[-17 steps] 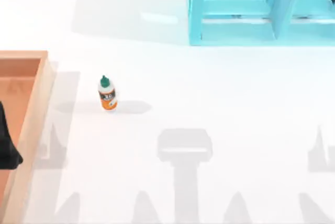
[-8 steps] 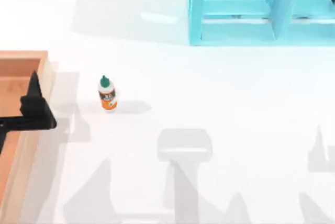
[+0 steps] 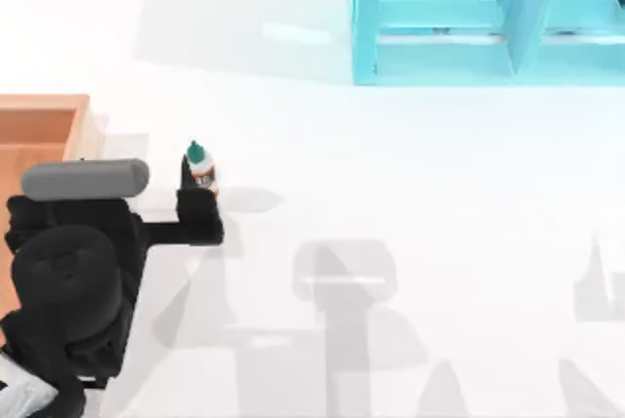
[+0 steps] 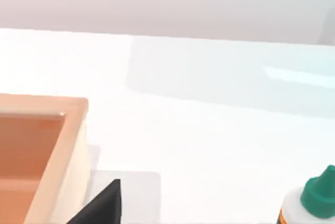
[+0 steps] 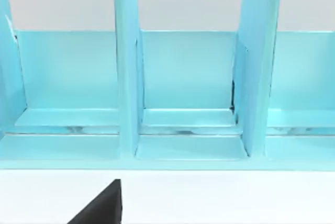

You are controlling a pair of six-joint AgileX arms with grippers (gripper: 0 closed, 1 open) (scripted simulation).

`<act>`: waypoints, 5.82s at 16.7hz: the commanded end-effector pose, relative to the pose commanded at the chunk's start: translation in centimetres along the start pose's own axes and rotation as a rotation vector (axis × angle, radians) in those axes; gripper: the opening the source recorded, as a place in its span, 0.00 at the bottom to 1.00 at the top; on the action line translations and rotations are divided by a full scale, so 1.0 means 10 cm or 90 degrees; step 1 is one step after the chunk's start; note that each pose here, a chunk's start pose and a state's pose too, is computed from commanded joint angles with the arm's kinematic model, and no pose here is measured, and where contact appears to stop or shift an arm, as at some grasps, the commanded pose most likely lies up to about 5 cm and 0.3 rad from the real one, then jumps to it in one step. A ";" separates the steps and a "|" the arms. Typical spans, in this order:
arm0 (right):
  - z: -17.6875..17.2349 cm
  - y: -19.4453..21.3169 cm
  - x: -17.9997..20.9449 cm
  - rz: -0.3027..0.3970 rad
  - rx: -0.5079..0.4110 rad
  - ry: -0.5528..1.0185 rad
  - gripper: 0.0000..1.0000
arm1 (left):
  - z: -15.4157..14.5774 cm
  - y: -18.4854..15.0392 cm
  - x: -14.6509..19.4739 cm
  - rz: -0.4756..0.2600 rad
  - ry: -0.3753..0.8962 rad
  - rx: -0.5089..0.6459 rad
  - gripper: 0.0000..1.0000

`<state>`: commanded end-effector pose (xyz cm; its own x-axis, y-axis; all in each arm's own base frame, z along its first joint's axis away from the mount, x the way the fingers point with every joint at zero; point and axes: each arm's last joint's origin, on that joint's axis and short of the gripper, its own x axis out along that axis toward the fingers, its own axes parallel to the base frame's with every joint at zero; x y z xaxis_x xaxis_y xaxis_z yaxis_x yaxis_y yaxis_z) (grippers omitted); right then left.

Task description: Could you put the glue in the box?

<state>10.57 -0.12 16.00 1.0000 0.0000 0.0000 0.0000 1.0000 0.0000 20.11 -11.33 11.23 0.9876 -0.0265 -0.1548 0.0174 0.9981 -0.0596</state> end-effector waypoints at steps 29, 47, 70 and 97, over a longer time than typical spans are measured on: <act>0.00 0.00 0.00 0.000 0.000 0.000 1.00 | -0.82 -0.35 0.98 0.003 0.028 0.025 1.00; 0.00 0.00 0.00 0.000 0.000 0.000 1.00 | -0.82 -0.35 0.98 0.003 0.028 0.025 0.00; 0.00 0.00 0.00 0.000 0.000 0.000 1.00 | 0.17 -0.41 0.82 0.002 0.028 0.026 0.00; 0.00 0.00 0.00 0.000 0.000 0.000 1.00 | 0.96 2.89 0.89 -0.473 0.197 0.670 0.00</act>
<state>10.57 -0.12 16.00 1.0000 0.0000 0.0000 0.0000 1.0000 0.0000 30.88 17.79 17.56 0.6166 -0.4536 -0.6435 0.7857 0.3036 0.5390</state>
